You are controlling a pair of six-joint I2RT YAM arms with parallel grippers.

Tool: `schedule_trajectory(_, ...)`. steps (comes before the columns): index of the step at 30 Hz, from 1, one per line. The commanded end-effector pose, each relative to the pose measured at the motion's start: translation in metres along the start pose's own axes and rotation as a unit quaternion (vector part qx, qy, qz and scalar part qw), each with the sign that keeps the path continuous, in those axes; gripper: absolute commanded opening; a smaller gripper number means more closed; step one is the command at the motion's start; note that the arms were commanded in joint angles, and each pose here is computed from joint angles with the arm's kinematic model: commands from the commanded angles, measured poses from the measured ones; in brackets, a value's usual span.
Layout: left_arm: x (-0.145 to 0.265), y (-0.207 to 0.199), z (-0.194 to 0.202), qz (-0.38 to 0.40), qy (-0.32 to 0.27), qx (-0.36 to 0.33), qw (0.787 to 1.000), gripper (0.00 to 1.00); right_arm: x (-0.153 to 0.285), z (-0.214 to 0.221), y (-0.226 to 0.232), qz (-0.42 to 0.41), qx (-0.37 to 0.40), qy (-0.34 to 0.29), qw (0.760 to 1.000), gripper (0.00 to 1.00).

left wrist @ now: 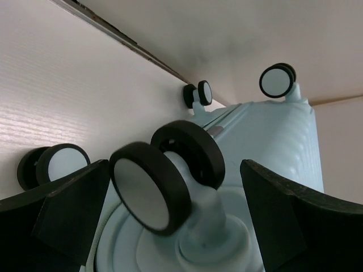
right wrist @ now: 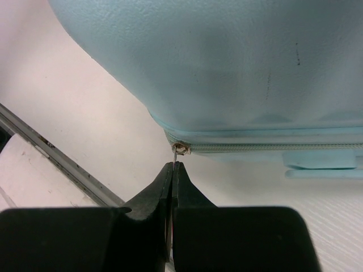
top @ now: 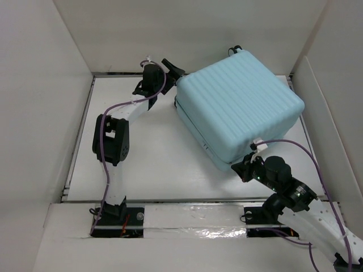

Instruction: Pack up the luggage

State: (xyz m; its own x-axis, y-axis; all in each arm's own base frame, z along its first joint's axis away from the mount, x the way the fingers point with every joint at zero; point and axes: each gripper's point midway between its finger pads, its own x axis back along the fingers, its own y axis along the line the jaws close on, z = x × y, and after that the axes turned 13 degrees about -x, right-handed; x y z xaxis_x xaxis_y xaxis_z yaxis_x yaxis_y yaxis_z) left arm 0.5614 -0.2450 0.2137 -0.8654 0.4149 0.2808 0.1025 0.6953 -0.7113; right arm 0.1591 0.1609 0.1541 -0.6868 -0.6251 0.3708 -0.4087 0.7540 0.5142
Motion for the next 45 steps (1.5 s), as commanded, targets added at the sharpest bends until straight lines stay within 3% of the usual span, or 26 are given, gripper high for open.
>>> schedule_trajectory(1, -0.002, -0.025, -0.022, 0.029, -0.004, 0.006, 1.000, 0.99, 0.013, -0.032, 0.044, -0.087, -0.002, -0.044, 0.995, 0.00)
schedule_trajectory(5, -0.018, -0.027, -0.020, 0.043, -0.001, 0.026, 0.999, 0.93, 0.012, -0.030, 0.043, -0.084, -0.005, -0.041, 0.996, 0.00)
schedule_trajectory(9, -0.028, -0.030, -0.016, 0.061, 0.004, 0.051, 0.997, 0.79, 0.011, -0.027, 0.041, -0.082, -0.008, -0.037, 0.996, 0.00)
schedule_trajectory(16, -0.037, -0.039, -0.025, 0.075, -0.003, 0.066, 0.995, 0.86, 0.009, -0.027, 0.040, -0.078, -0.009, -0.035, 0.996, 0.00)
schedule_trajectory(17, -0.036, -0.035, -0.019, 0.079, -0.004, 0.080, 0.994, 0.79, 0.009, -0.026, 0.039, -0.076, -0.009, -0.035, 0.996, 0.00)
schedule_trajectory(18, -0.031, -0.047, -0.032, 0.099, -0.022, 0.076, 0.992, 0.67, 0.009, -0.026, 0.038, -0.075, -0.009, -0.036, 0.996, 0.00)
schedule_trajectory(19, -0.029, -0.031, -0.015, 0.089, -0.014, 0.095, 0.991, 0.51, 0.008, -0.026, 0.038, -0.075, -0.010, -0.036, 0.997, 0.00)
schedule_trajectory(20, -0.014, -0.044, -0.039, 0.126, -0.056, 0.093, 0.986, 0.34, 0.008, -0.026, 0.037, -0.073, -0.010, -0.037, 0.997, 0.00)
schedule_trajectory(21, -0.007, -0.045, -0.043, 0.132, -0.073, 0.096, 0.984, 0.03, 0.007, -0.027, 0.037, -0.072, -0.010, -0.038, 0.997, 0.00)
schedule_trajectory(22, -0.003, -0.020, -0.036, 0.111, -0.075, 0.103, 0.986, 0.00, 0.007, -0.026, 0.037, -0.071, -0.009, -0.037, 0.997, 0.00)
schedule_trajectory(23, 0.012, -0.026, -0.055, 0.126, -0.102, 0.097, 0.982, 0.00, 0.006, -0.026, 0.036, -0.069, -0.009, -0.037, 0.997, 0.00)
schedule_trajectory(25, 0.028, 0.012, -0.065, 0.091, -0.126, 0.098, 0.983, 0.00, -0.002, -0.023, 0.037, -0.074, -0.006, -0.034, 0.997, 0.00)
schedule_trajectory(27, 0.064, 0.023, -0.100, 0.090, -0.177, 0.083, 0.977, 0.00, -0.010, -0.025, 0.045, -0.093, -0.002, -0.035, 0.995, 0.00)
schedule_trajectory(28, 0.075, 0.051, -0.086, 0.061, -0.174, 0.087, 0.979, 0.00, -0.020, -0.019, 0.043, -0.088, 0.003, -0.016, 0.996, 0.00)
schedule_trajectory(30, 0.119, 0.048, -0.108, 0.062, -0.225, 0.066, 0.970, 0.00, -0.030, -0.022, 0.051, -0.098, 0.015, -0.013, 0.995, 0.00)
schedule_trajectory(31, 0.131, 0.079, -0.090, 0.024, -0.221, 0.070, 0.973, 0.00, -0.035, -0.026, 0.051, -0.093, 0.022, -0.018, 0.995, 0.00)
schedule_trajectory(33, 0.171, 0.075, -0.097, 0.019, -0.259, 0.063, 0.964, 0.00, -0.046, -0.043, 0.055, -0.086, 0.027, -0.040, 0.995, 0.00)
schedule_trajectory(37, 0.221, 0.101, -0.048, -0.007, -0.262, 0.078, 0.962, 0.00, -0.056, -0.087, 0.049, -0.034, 0.057, -0.094, 0.993, 0.00)
schedule_trajectory(40, 0.254, 0.095, -0.032, -0.002, -0.265, 0.077, 0.961, 0.00, -0.055, -0.118, 0.039, -0.007, 0.058, -0.126, 0.990, 0.00)
schedule_trajectory(45, 0.272, 0.079, -0.029, 0.000, -0.262, 0.078, 0.962, 0.00, -0.039, -0.129, 0.011, 0.011, 0.027, -0.181, 0.983, 0.00)
